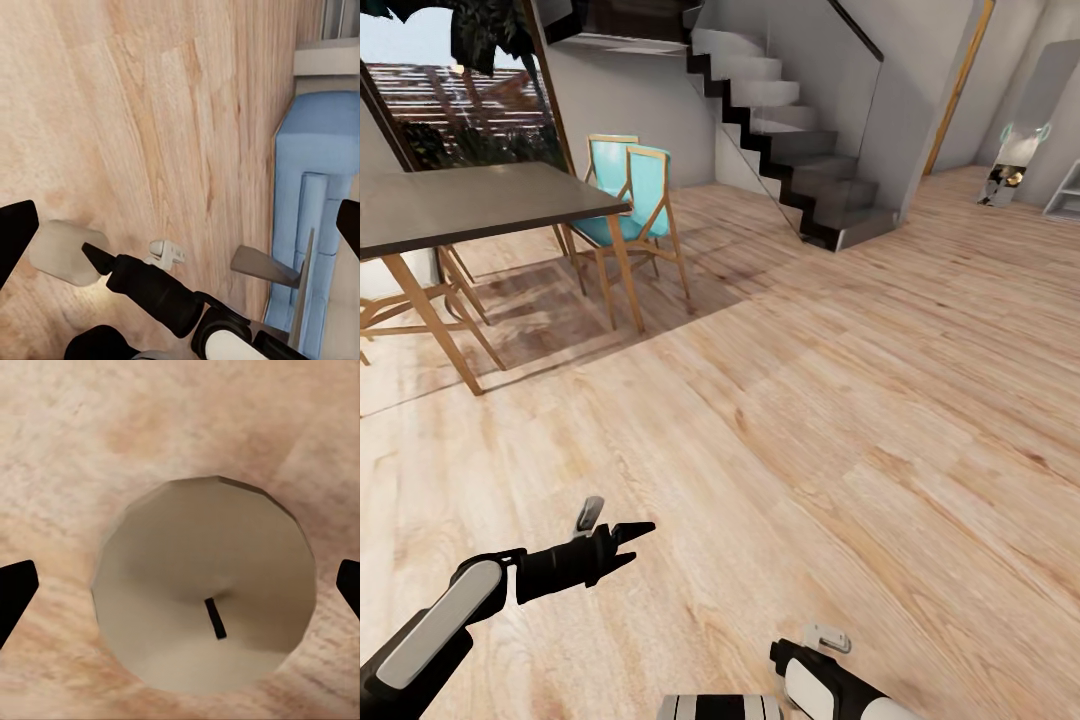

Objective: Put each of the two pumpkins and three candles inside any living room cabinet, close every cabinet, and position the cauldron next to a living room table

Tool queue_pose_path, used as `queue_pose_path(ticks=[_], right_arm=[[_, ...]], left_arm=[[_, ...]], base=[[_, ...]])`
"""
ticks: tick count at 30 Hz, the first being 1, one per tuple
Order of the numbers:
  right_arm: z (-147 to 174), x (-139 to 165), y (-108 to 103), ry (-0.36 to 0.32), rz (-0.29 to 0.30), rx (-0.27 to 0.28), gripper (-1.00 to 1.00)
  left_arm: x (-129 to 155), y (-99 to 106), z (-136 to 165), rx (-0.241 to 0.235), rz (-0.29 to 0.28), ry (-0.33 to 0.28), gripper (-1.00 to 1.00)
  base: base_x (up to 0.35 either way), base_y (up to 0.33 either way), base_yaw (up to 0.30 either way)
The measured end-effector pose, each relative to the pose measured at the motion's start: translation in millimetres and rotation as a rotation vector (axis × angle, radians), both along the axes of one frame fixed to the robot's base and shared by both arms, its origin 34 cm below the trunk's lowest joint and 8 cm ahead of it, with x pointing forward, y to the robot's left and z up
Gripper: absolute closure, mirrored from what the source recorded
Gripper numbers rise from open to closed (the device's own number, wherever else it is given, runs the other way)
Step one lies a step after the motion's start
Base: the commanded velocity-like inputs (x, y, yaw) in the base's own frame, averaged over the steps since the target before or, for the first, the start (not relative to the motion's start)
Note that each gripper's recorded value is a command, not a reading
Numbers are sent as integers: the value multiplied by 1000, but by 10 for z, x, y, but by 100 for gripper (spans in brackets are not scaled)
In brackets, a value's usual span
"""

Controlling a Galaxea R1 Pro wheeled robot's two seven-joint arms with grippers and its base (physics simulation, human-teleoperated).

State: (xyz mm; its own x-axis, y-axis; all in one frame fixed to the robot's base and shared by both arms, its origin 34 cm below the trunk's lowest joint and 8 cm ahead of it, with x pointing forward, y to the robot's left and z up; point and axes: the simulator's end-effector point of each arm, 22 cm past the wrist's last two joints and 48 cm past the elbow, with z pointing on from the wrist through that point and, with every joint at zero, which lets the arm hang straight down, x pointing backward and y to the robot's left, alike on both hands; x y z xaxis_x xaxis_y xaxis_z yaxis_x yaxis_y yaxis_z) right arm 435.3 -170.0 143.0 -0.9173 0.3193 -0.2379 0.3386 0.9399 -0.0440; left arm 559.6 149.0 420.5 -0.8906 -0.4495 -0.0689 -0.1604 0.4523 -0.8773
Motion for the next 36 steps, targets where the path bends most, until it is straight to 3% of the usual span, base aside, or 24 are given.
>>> queue_pose_path(ticks=[36], right_arm=[[-47, -45, 0, 13, 0, 0, -100]], left_arm=[[-12, -1, -63, 0, 0, 13, -100]], base=[[28, -12, 0]])
